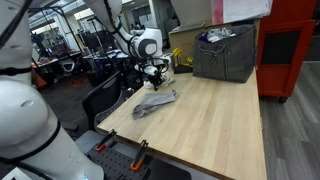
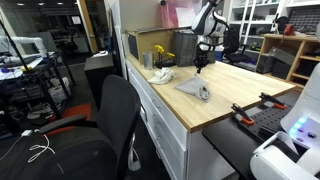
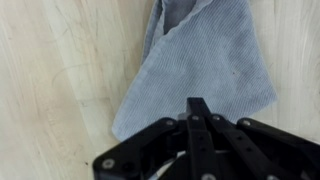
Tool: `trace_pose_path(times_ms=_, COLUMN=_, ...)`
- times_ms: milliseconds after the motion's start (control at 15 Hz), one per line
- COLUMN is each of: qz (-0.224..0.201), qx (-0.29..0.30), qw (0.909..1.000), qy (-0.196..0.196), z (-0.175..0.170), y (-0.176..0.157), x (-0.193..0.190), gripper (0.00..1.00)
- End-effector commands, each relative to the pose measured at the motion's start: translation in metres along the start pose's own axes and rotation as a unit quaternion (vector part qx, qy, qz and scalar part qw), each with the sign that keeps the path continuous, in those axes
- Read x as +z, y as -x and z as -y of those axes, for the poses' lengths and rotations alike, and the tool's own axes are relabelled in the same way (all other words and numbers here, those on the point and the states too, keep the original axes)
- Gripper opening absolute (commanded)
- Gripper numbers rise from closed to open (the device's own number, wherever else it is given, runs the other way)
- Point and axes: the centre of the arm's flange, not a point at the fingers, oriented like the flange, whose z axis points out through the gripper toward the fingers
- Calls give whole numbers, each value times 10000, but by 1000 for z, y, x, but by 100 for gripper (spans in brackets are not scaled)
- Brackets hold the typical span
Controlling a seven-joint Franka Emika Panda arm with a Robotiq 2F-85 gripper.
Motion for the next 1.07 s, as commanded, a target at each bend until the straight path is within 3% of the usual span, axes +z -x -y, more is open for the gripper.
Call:
trace_pose_path(times_ms=0, qz=-126, qx=874, qw=9957, qy=-288, z=-3, y=4, x=-6, gripper=34)
trace_pose_path(times_ms=133, qz=66, qx=1229, qw=9900, qy=-696, z=10, y=35, x=21, gripper=49)
trace_pose_path(times_ms=200, qz=29, qx=926, qw=9948, qy=-417, z=0, y=5, x=5, gripper=31)
trace_pose_path(times_ms=333, qz=167, qx=1094, qw=9923, qy=-560, z=8, y=22, x=22, gripper=47)
trace_pose_path(times_ms=467, qz=197, qx=1115, qw=9920, qy=-564, z=12, y=27, x=27, gripper=49)
trace_pose_path(times_ms=533, qz=27, qx=1114, qw=9932, qy=-349, z=11, y=22, x=22, gripper=74)
trace_pose_path(times_ms=600, qz=-22, qx=1092, qw=9936, qy=-274, z=8, y=18, x=16, gripper=76)
trace_pose_path(times_ms=867, qz=-333, qx=979, qw=9942, qy=279, z=-10, y=-20, x=-14, gripper=100)
trace_pose_path(times_ms=1000, qz=-519, qx=765, qw=9940, qy=578, z=-14, y=-37, x=-29, gripper=100)
